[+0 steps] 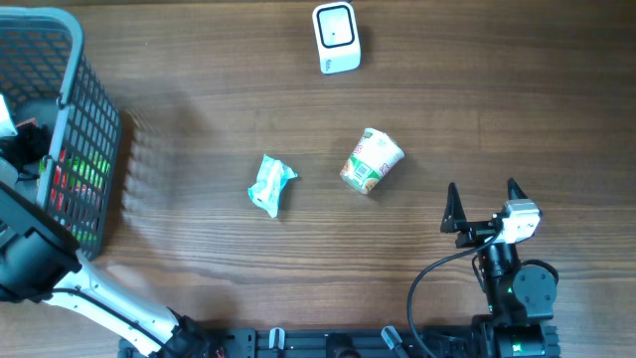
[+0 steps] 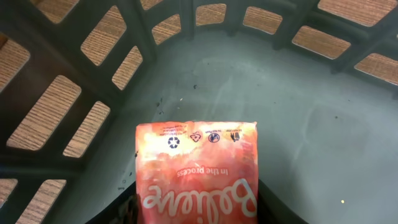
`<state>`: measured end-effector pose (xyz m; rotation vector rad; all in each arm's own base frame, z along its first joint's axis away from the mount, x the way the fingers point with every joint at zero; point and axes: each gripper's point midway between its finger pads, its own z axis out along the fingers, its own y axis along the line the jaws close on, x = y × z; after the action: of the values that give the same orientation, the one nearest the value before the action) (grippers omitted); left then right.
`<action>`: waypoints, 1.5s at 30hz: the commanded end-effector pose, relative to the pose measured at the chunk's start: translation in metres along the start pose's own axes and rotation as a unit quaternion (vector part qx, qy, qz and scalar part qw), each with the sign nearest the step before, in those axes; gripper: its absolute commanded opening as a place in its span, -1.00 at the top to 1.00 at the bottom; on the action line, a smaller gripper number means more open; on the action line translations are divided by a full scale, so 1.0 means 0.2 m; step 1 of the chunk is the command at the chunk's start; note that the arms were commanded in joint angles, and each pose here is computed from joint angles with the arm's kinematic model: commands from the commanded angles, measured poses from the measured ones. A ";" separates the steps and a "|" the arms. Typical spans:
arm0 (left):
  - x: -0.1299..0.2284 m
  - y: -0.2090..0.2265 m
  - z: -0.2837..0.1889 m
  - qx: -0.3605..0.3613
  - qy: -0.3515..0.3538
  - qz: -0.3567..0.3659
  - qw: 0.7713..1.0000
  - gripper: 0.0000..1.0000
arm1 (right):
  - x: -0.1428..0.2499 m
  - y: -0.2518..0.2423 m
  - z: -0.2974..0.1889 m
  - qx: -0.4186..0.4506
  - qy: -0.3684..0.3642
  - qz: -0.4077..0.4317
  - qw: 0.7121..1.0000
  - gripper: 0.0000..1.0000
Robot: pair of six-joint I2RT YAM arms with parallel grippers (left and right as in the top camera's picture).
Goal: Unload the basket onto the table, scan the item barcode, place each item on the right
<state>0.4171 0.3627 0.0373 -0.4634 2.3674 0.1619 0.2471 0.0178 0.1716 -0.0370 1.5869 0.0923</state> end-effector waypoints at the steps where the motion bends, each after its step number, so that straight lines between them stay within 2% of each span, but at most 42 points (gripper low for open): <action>1: -0.16 -0.02 -0.13 -0.002 -0.034 0.011 0.999 0.17 | -0.01 0.01 0.00 -0.005 -0.003 -0.005 1.000 -0.99; 4: -0.31 -0.04 -0.37 -0.011 -0.061 0.019 0.998 0.16 | -0.01 0.01 0.00 -0.005 -0.003 -0.005 1.000 -1.00; 7: -0.35 -0.06 -0.58 -0.024 -0.057 0.018 0.998 0.14 | -0.01 0.01 0.00 -0.005 -0.003 -0.005 1.000 -0.99; 9: -0.30 -0.09 -0.73 -0.032 -0.025 0.010 0.999 0.14 | -0.01 0.01 0.00 -0.005 -0.003 -0.005 1.000 -1.00; 12: -0.05 -0.21 -0.87 0.001 0.078 0.007 0.997 0.09 | -0.01 0.01 0.00 -0.005 -0.003 -0.005 1.000 -1.00; 15: 0.28 -0.31 -0.87 0.053 0.203 0.015 0.978 0.08 | -0.01 0.01 0.00 -0.005 -0.003 -0.005 1.000 -1.00; 16: 0.33 -0.30 -0.86 0.052 0.212 0.016 0.976 0.09 | -0.01 0.01 0.00 -0.005 -0.003 -0.005 1.000 -0.99; 20: 0.39 -0.23 -0.80 0.039 0.204 0.010 0.978 0.09 | -0.01 0.01 0.00 -0.005 -0.003 -0.005 1.000 -0.99; 23: 0.40 -0.20 -0.79 0.036 0.200 0.034 0.978 0.08 | -0.01 0.01 0.00 -0.005 -0.003 -0.005 1.000 -1.00; 29: 0.53 -0.19 -0.68 0.029 0.202 0.051 0.978 0.00 | -0.01 0.01 0.00 -0.005 -0.003 -0.005 1.000 -1.00; 32: 0.51 -0.18 -0.65 0.021 0.187 0.056 0.981 -0.23 | -0.01 0.01 0.00 -0.005 -0.004 -0.005 1.000 -0.99; 33: 0.51 -0.18 -0.65 0.021 0.186 0.056 0.981 -0.37 | -0.01 0.01 0.00 -0.005 -0.003 -0.005 1.000 -0.99; 35: 0.52 -0.18 -0.65 0.022 0.189 0.056 0.980 -0.92 | -0.01 0.01 0.00 -0.005 -0.003 -0.005 1.000 -0.99; 36: 0.51 -0.18 -0.65 0.021 0.186 0.057 0.981 -1.00 | -0.01 0.01 0.00 -0.005 -0.003 -0.005 1.000 -0.99; 40: 0.49 -0.17 -0.65 0.025 0.180 0.095 0.979 -1.00 | -0.01 0.01 0.00 -0.005 -0.003 -0.005 1.000 -1.00; 45: 0.55 -0.18 -0.60 0.036 0.198 0.095 0.975 -1.00 | -0.01 0.01 0.00 -0.005 -0.003 -0.005 1.000 -0.99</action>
<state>0.2803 0.2718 0.0693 -0.2930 2.7633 0.1102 0.2471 0.0178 0.1715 -0.0370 1.5873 0.0923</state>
